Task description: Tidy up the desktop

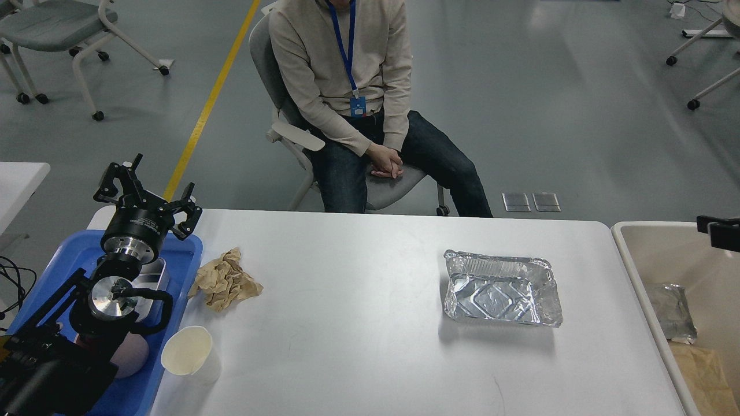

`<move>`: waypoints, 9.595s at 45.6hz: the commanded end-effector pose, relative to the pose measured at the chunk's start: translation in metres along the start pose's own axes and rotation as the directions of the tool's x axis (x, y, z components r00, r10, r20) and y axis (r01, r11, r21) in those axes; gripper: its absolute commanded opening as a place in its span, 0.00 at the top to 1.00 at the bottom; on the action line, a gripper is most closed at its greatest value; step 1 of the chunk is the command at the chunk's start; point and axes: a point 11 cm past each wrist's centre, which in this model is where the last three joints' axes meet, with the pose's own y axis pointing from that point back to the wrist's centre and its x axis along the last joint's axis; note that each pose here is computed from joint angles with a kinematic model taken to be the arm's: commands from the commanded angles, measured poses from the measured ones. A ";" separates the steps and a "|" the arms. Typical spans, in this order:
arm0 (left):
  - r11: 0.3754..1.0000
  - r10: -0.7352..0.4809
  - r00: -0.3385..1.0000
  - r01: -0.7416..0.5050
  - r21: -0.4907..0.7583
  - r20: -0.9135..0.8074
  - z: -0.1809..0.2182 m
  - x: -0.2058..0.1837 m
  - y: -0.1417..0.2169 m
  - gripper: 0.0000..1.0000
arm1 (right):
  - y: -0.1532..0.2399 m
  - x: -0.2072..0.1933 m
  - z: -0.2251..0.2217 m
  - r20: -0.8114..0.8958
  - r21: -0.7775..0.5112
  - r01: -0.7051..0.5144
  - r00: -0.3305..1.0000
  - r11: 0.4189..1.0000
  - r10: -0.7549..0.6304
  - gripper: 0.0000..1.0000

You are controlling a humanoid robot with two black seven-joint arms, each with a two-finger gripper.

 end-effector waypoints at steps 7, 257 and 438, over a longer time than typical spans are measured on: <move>1.000 0.001 1.000 -0.001 0.000 0.002 0.000 0.000 0.000 0.04 | -0.038 -0.045 -0.008 0.172 0.095 0.098 0.979 0.991 -0.113 0.00; 0.998 0.068 0.995 -0.068 -0.008 0.067 0.020 0.030 0.018 0.04 | -0.224 -0.034 -0.174 0.169 0.402 0.193 0.945 0.895 -0.279 1.00; 0.902 -0.241 0.468 -0.217 0.374 0.850 0.144 0.052 0.120 0.04 | -0.227 -0.044 -0.207 0.177 0.457 0.189 0.938 0.869 -0.298 1.00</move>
